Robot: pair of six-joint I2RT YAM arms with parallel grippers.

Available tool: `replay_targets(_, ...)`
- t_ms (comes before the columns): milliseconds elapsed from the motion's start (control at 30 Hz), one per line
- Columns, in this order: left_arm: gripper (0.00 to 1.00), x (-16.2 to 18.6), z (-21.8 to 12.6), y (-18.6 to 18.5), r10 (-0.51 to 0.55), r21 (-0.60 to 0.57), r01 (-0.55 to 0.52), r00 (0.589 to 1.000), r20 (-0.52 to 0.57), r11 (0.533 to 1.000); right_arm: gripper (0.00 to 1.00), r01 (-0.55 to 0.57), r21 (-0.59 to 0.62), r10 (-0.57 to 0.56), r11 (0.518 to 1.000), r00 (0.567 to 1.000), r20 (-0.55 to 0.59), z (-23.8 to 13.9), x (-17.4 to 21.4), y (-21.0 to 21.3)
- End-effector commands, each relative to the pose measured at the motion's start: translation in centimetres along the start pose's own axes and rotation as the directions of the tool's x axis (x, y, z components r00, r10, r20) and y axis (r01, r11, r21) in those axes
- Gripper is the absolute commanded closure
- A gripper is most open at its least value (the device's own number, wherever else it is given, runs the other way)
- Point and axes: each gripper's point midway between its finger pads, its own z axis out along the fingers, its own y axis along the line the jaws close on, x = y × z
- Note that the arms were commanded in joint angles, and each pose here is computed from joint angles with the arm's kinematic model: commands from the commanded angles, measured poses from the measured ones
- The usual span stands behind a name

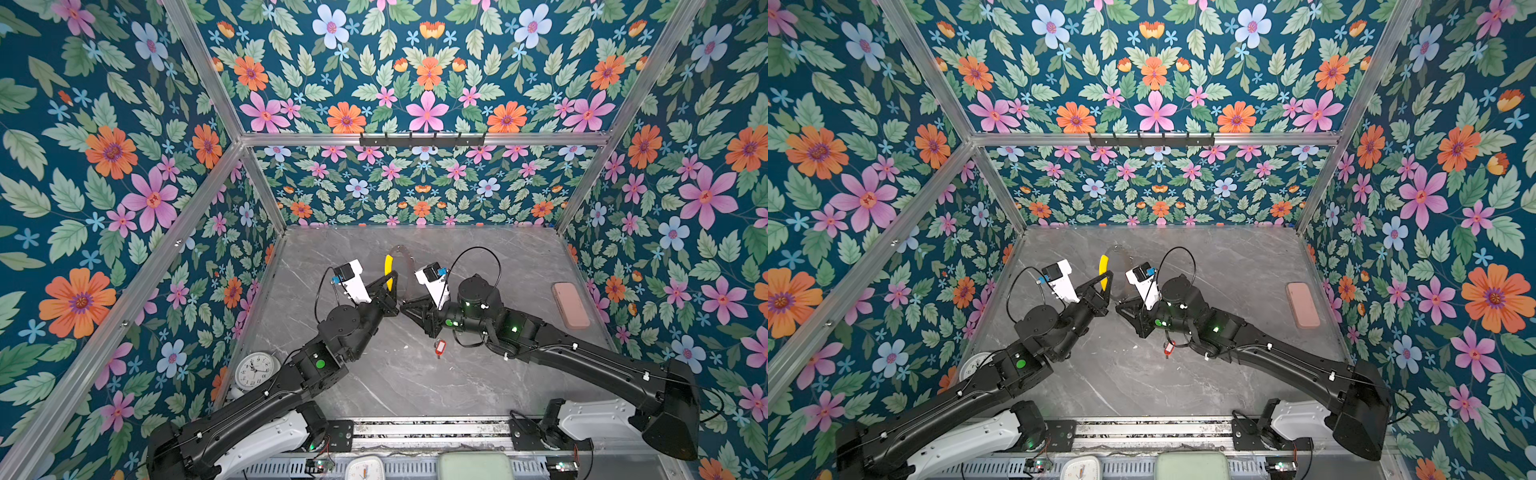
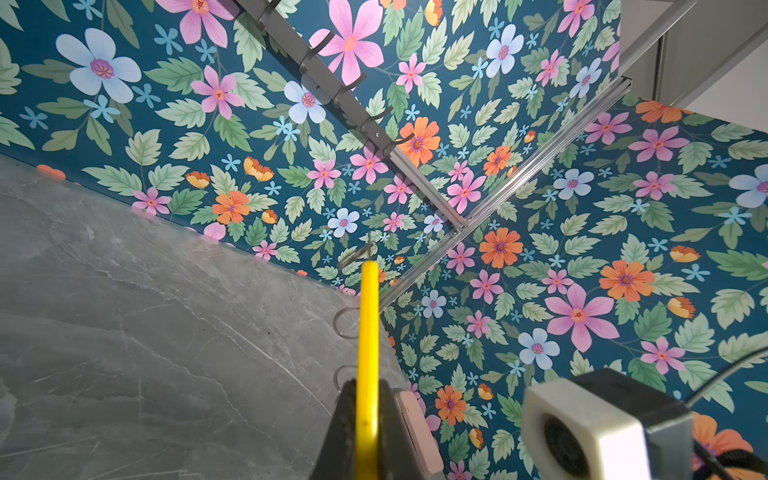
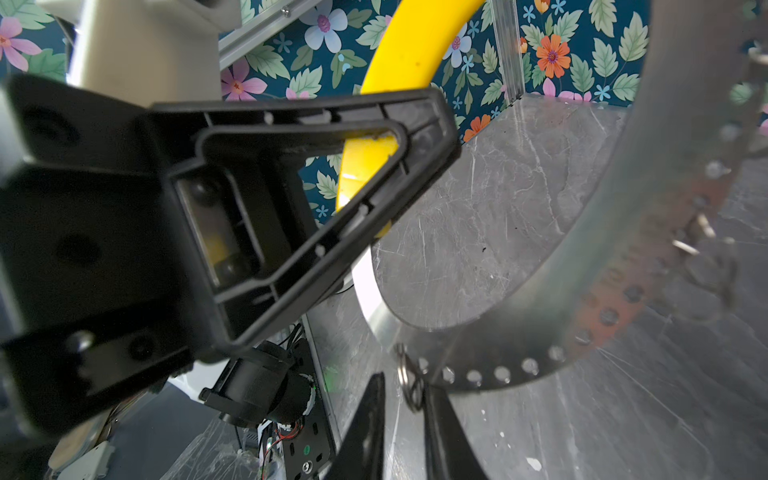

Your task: Remove the keys from the keyring

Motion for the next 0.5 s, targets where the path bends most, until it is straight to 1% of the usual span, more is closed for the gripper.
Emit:
replay_targets(0, 1.0, -0.43, -0.05, -0.28, 0.003, 0.009, -0.004, 1.0, 0.021, 1.0, 0.88, 0.008, -0.015, -0.007, 1.0, 0.998, 0.065, -0.05, -1.72, 0.53)
replay_targets(233, 1.0, -0.41, -0.15, -0.01, 0.004, -0.003, -0.004, 1.0, 0.025, 1.0, 1.0, 0.01, -0.013, -0.009, 1.0, 0.998, 0.066, -0.15, -1.72, 0.53)
replay_targets(467, 1.0, -0.49, -0.39, 0.37, 0.009, -0.018, -0.009, 1.0, 0.028, 1.0, 1.0, 0.028, 0.004, -0.028, 1.0, 0.998, 0.065, -0.81, -1.32, 0.3)
